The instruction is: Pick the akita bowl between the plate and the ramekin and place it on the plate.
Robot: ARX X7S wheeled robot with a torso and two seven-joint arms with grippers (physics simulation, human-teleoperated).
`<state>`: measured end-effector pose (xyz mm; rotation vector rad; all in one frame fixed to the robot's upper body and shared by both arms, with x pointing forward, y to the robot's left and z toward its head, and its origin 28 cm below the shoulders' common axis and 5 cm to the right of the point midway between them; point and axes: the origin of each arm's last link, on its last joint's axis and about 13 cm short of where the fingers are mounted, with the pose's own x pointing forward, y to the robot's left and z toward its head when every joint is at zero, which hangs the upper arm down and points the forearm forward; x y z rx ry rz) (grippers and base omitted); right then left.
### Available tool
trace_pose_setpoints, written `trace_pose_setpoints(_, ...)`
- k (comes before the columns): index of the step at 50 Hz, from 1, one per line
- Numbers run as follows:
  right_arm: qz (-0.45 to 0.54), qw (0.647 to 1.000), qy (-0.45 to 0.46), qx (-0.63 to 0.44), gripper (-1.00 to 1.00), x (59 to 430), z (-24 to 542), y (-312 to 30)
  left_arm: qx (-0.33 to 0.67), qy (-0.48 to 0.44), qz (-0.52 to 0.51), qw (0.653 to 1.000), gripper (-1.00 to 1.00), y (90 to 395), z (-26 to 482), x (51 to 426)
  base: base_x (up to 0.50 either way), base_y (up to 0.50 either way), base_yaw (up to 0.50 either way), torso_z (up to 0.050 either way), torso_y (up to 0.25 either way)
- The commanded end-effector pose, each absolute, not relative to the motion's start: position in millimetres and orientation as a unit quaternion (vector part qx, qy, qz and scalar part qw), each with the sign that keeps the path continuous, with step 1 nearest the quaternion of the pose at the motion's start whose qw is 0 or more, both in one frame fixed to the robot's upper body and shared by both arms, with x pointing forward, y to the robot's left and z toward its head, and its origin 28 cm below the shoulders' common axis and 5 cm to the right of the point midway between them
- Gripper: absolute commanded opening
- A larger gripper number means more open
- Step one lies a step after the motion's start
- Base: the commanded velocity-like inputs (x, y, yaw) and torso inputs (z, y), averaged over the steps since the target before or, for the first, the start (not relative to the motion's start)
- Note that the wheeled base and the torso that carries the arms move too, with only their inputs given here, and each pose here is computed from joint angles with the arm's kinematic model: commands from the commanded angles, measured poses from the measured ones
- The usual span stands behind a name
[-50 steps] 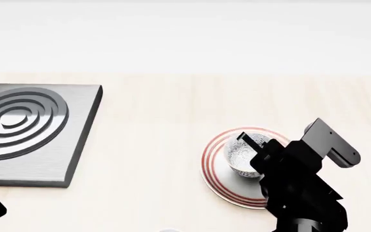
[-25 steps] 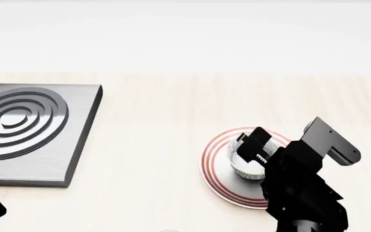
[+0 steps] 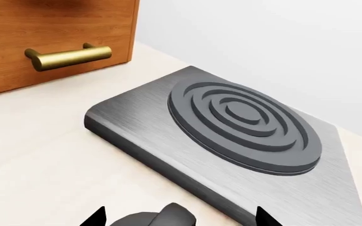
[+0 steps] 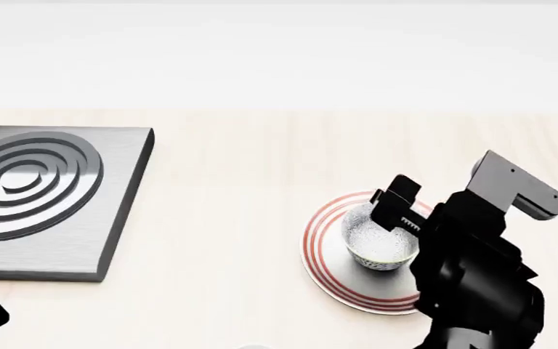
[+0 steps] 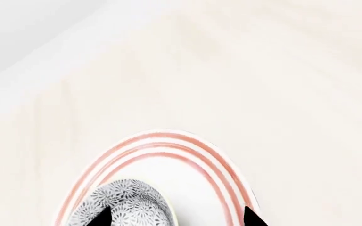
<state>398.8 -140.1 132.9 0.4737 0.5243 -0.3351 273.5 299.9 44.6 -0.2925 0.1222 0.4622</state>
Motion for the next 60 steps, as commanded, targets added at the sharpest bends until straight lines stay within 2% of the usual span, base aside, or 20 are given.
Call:
trace_pose_setpoints(1, -0.164, 0.935, 0.239, 0.202, 1.00, 391, 153, -142, -0.145, 0.061, 0.230, 0.961, 1.00, 300, 46, 273, 0.00, 0.00, 0.00, 0.000, 0.000)
trace_pose_setpoints(15, -0.152, 0.959, 0.201, 0.131, 1.00, 370, 180, -139, -0.144, 0.060, 0.229, 0.961, 1.00, 300, 44, 273, 0.00, 0.00, 0.00, 0.000, 0.000)
trace_pose_setpoints(29, -0.114, 0.987, 0.104, 0.045, 1.00, 321, 198, -125, -0.141, 0.059, 0.228, 0.961, 1.00, 300, 44, 274, 0.00, 0.00, 0.00, 0.000, 0.000)
trace_pose_setpoints(44, -0.100, 0.993, 0.057, -0.003, 1.00, 272, 184, -112, -0.140, 0.057, 0.228, 0.962, 1.00, 300, 44, 274, 0.00, 0.00, 0.00, 0.000, 0.000)
trace_pose_setpoints(60, -0.090, 0.995, 0.041, -0.022, 1.00, 238, 159, -103, -0.139, 0.056, 0.229, 0.962, 1.00, 299, 44, 273, 0.00, 0.00, 0.00, 0.000, 0.000)
